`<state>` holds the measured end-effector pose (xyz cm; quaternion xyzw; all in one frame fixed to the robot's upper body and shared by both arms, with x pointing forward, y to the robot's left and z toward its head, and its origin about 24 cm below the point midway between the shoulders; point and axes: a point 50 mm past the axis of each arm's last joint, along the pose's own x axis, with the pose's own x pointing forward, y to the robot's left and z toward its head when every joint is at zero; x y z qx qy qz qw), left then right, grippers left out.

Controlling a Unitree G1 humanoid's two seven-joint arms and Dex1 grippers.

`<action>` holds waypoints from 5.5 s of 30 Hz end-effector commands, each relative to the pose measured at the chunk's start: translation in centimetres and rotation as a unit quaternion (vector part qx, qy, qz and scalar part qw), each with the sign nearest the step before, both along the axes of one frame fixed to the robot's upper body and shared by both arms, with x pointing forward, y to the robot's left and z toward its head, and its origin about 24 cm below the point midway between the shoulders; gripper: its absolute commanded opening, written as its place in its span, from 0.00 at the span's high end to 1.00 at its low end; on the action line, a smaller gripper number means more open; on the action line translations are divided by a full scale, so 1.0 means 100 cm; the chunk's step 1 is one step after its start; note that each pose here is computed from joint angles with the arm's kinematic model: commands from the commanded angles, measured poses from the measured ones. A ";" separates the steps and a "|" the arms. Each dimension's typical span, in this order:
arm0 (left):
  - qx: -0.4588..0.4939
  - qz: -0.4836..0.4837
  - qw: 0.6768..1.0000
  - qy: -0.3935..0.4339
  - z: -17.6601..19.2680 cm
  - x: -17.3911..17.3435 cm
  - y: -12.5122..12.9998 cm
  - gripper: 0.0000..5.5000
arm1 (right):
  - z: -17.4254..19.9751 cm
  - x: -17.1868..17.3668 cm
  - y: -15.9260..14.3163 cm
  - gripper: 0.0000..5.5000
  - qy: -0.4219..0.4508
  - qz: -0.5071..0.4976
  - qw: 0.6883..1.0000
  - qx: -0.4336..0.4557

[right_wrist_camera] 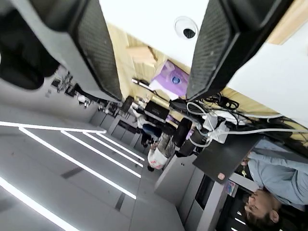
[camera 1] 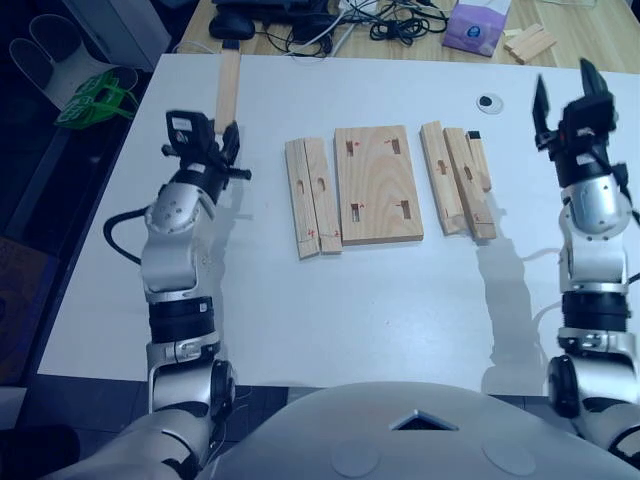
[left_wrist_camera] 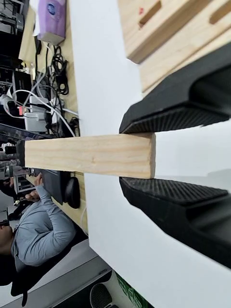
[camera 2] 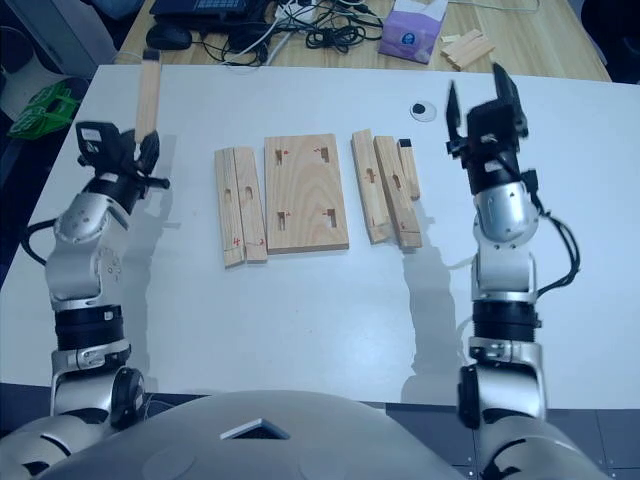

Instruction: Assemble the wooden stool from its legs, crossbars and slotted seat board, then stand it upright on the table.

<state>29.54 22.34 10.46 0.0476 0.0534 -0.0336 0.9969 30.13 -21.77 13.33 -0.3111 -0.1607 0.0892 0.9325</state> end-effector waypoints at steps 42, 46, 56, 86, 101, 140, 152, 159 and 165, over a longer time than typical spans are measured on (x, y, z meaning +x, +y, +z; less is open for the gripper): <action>-0.159 -0.219 0.962 0.041 0.075 -0.002 -0.089 0.76 | 0.068 0.074 0.181 0.86 -0.315 0.262 0.736 -0.539; -0.163 -0.225 0.960 0.041 0.076 -0.003 -0.091 0.76 | 0.070 0.074 0.179 0.90 -0.315 0.259 0.745 -0.528; -0.164 -0.234 0.958 0.014 0.085 -0.002 -0.092 0.65 | 0.070 0.075 0.175 0.93 -0.315 0.251 0.762 -0.507; -0.167 -0.134 0.973 -0.085 0.049 -0.018 -0.067 0.15 | 0.026 -0.022 -0.018 0.93 0.051 0.094 0.880 0.463; -0.186 -0.098 0.974 -0.086 0.039 -0.016 -0.073 0.15 | -0.008 -0.013 -0.066 0.93 0.113 0.119 0.793 0.587; -0.198 -0.108 0.970 -0.090 0.041 -0.008 -0.083 0.15 | -0.095 0.020 -0.020 0.93 0.200 0.069 0.779 0.590; -0.199 -0.111 0.970 -0.087 0.041 -0.008 -0.084 0.15 | -0.108 0.027 -0.018 0.93 0.216 0.041 0.781 0.584; -0.200 -0.117 0.969 -0.084 0.040 -0.007 -0.086 0.15 | -0.115 0.021 -0.022 0.93 0.226 0.032 0.807 0.544; -0.200 -0.116 0.969 -0.084 0.039 -0.007 -0.085 0.15 | -0.116 0.017 -0.012 0.93 0.235 0.044 0.852 0.466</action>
